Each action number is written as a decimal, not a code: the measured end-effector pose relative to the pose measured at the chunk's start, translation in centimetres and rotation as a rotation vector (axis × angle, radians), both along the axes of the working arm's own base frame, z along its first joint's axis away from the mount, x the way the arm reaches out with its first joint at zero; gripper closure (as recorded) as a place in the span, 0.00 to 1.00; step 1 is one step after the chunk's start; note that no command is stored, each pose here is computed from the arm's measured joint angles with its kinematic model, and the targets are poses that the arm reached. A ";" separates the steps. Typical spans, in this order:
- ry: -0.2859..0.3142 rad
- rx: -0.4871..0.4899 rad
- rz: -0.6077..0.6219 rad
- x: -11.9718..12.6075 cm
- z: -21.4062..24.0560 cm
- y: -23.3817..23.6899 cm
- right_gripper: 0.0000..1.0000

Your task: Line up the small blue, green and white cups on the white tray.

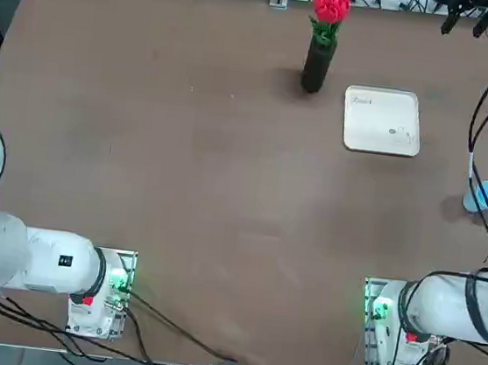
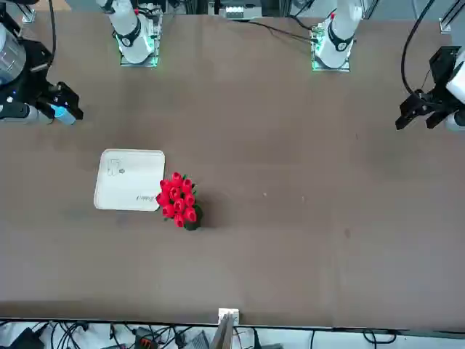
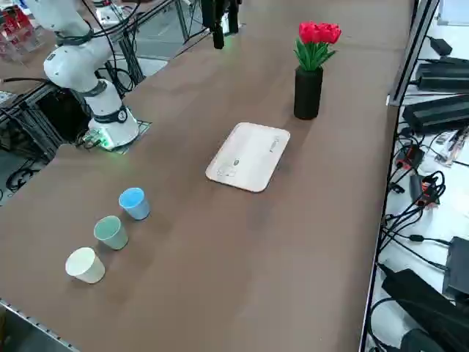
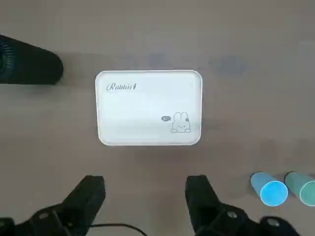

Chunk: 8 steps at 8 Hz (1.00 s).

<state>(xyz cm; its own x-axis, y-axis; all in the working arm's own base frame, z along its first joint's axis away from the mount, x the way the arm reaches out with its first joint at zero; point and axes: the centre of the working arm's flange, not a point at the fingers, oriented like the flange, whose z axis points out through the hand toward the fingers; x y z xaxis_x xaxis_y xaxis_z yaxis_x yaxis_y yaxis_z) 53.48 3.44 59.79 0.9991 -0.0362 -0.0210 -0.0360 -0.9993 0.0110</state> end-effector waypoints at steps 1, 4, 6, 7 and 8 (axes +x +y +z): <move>0.000 0.000 0.001 0.0 0.0 0.0 0.00; 0.025 -0.001 0.011 -0.2 -0.3 -0.3 0.00; 0.132 -0.006 -0.002 -0.8 -1.8 -1.1 0.00; 0.185 -0.007 -0.021 -0.8 -3.0 -2.1 0.00; 0.218 -0.005 -0.046 -0.6 -4.0 -3.5 0.00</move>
